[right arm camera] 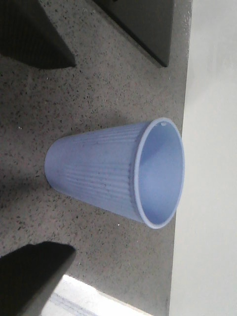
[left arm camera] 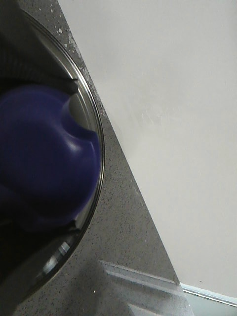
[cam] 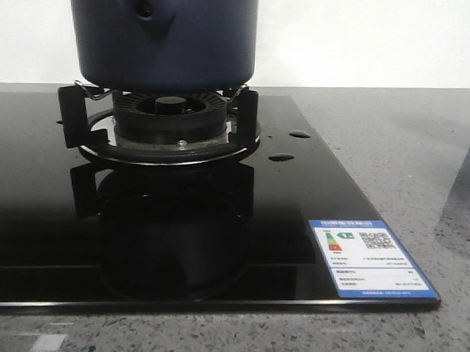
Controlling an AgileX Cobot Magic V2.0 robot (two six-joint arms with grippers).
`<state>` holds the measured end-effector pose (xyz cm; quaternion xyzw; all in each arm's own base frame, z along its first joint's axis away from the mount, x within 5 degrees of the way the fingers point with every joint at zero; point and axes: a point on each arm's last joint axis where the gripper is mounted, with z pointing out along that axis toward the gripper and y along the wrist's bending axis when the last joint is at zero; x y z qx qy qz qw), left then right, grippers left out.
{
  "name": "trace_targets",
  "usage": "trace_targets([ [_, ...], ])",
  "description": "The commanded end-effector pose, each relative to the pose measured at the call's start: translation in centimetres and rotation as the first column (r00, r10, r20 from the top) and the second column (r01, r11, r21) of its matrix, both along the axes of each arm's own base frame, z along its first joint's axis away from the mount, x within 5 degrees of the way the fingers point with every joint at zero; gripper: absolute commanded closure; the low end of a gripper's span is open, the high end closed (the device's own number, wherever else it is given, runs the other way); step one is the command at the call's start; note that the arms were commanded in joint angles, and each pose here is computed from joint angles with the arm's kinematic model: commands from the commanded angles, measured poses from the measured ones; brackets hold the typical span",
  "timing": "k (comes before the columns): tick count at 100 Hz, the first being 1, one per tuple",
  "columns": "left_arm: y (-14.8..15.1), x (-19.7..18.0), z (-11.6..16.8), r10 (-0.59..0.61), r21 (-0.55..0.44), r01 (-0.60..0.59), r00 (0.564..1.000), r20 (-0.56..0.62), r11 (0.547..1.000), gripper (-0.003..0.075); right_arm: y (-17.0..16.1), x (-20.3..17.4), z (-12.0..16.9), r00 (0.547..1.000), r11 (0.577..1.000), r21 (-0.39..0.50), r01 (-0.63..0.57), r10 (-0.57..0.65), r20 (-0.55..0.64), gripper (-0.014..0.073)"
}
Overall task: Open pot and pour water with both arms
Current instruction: 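Lower the lid onto the pot with the left gripper and release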
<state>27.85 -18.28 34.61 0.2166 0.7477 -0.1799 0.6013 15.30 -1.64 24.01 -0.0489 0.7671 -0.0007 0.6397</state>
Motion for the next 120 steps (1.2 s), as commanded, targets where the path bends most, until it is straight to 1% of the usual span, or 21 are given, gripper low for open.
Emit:
trace_targets([
  [1, 0.4, -0.6, 3.2, 0.013, -0.071, -0.005, 0.992, 0.123, 0.997, 0.0369, 0.2, 0.2, 1.3, 0.997, 1.0, 0.011, -0.028, 0.027, 0.07, -0.0047],
  [12, 0.3, -0.5, 3.1, 0.013, -0.069, -0.004, 0.993, 0.12, 0.998, 0.0353, 0.2, 0.2, 1.3, 0.997, 1.0, 0.011, -0.028, 0.027, 0.07, -0.0047],
  [19, 0.3, -0.5, 2.9, 0.011, -0.064, -0.004, 0.994, 0.113, 0.998, 0.0305, 0.2, 0.2, 1.3, 0.997, 1.0, 0.011, -0.028, 0.027, 0.07, -0.0047],
  [30, 0.3, -0.5, 2.9, 0.01, -0.062, -0.003, 0.994, 0.109, 0.998, 0.0187, 0.2, 0.2, 1.3, 0.997, 1.0, 0.011, -0.028, 0.027, 0.07, -0.0047],
  [36, 0.3, -0.5, 2.9, 0.01, -0.062, -0.003, 0.994, 0.109, 0.998, 0.0165, 0.2, 0.2, 1.3, 0.997, 1.0, 0.011, -0.028, 0.027, 0.07, -0.0047],
  [50, 0.7, -1.2, 3.9, 0.012, -0.08, -0.001, 0.991, 0.136, 0.997, 0.0164, 0.2, 0.2, 1.3, 0.997, 1.0, 0.011, -0.028, 0.027, 0.07, -0.0047],
  [62, 2.0, -3.0, 6.5, 0.021, -0.125, 0.005, 0.979, 0.202, 0.992, 0.0165, 0.3, 0.2, 1.3, 0.997, 0.999, 0.012, -0.032, 0.031, 0.072, -0.0047],
  [71, 3.1, -4.7, 8.4, 0.021, -0.13, 0.015, 0.961, 0.275, 0.991, 0.0171, 0.5, 0.2, 1.5, 0.994, 0.998, 0.021, -0.057, 0.055, 0.092, -0.0047],
  [81, 4.3, -6.6, 10.2, 0.015, -0.101, 0.024, 0.929, 0.37, 0.995, 0.0214, 1.1, 0.2, 1.9, 0.986, 0.993, 0.053, -0.107, 0.099, 0.133, -0.0044],
  [87, 5.0, -7.3, 10.9, 0.021, -0.095, 0.018, 0.918, 0.396, 0.995, 0.0274, 1.6, 0.1, 2.3, 0.974, 0.986, 0.06, -0.158, 0.145, 0.174, -0.002],
  [92, 5.6, -7.7, 11.3, 0.034, -0.1, 0.007, 0.915, 0.403, 0.995, 0.0346, 1.9, 0.1, 2.6, 0.964, 0.98, 0.063, -0.188, 0.172, 0.203, 0.0046],
  [96, 6.1, -8.0, 11.6, 0.045, -0.1, -0.005, 0.914, 0.404, 0.995, 0.0425, 2.0, 0.0, 2.8, 0.955, 0.975, 0.063, -0.211, 0.192, 0.226, 0.0111],
  [99, 6.6, -8.1, 11.7, 0.058, -0.099, -0.02, 0.913, 0.403, 0.995, 0.0484, 2.2, 0.0, 3.0, 0.949, 0.972, 0.062, -0.226, 0.205, 0.241, 0.0193],
  [101, 6.9, -8.2, 11.8, 0.067, -0.098, -0.029, 0.913, 0.402, 0.995, 0.053, 2.3, -0.1, 3.1, 0.943, 0.97, 0.06, -0.237, 0.215, 0.253, 0.023],
  [104, 7.4, -8.3, 11.9, 0.078, -0.097, -0.042, 0.913, 0.401, 0.994, 0.0592, 2.4, -0.2, 3.3, 0.936, 0.966, 0.059, -0.253, 0.229, 0.269, 0.0327],
  [107, 7.8, -8.4, 12.0, 0.089, -0.094, -0.056, 0.914, 0.396, 0.994, 0.067, 2.7, -0.3, 3.5, 0.921, 0.958, 0.056, -0.281, 0.253, 0.297, 0.0407],
  [109, 8.1, -8.5, 12.0, 0.098, -0.091, -0.067, 0.914, 0.393, 0.994, 0.07, 2.8, -0.4, 3.7, 0.913, 0.954, 0.054, -0.294, 0.264, 0.31, 0.047],
  [110, 8.2, -8.5, 12.1, 0.102, -0.093, -0.071, 0.913, 0.394, 0.993, 0.0729, 2.9, -0.5, 3.8, 0.906, 0.95, 0.053, -0.308, 0.275, 0.322, 0.049],
  [111, 8.4, -8.6, 12.1, 0.108, -0.091, -0.078, 0.913, 0.393, 0.993, 0.0743, 2.9, -0.5, 3.9, 0.902, 0.948, 0.052, -0.314, 0.281, 0.328, 0.0531],
  [116, 9.2, -8.8, 12.3, 0.129, -0.088, -0.103, 0.912, 0.389, 0.991, 0.0741, 3.3, -0.7, 4.3, 0.873, 0.932, 0.045, -0.359, 0.318, 0.371, 0.0668],
  [120, 9.7, -9.0, 12.4, 0.147, -0.085, -0.123, 0.911, 0.386, 0.989, 0.074, 3.4, -0.8, 4.7, 0.857, 0.924, 0.042, -0.38, 0.335, 0.392, 0.0661],
])
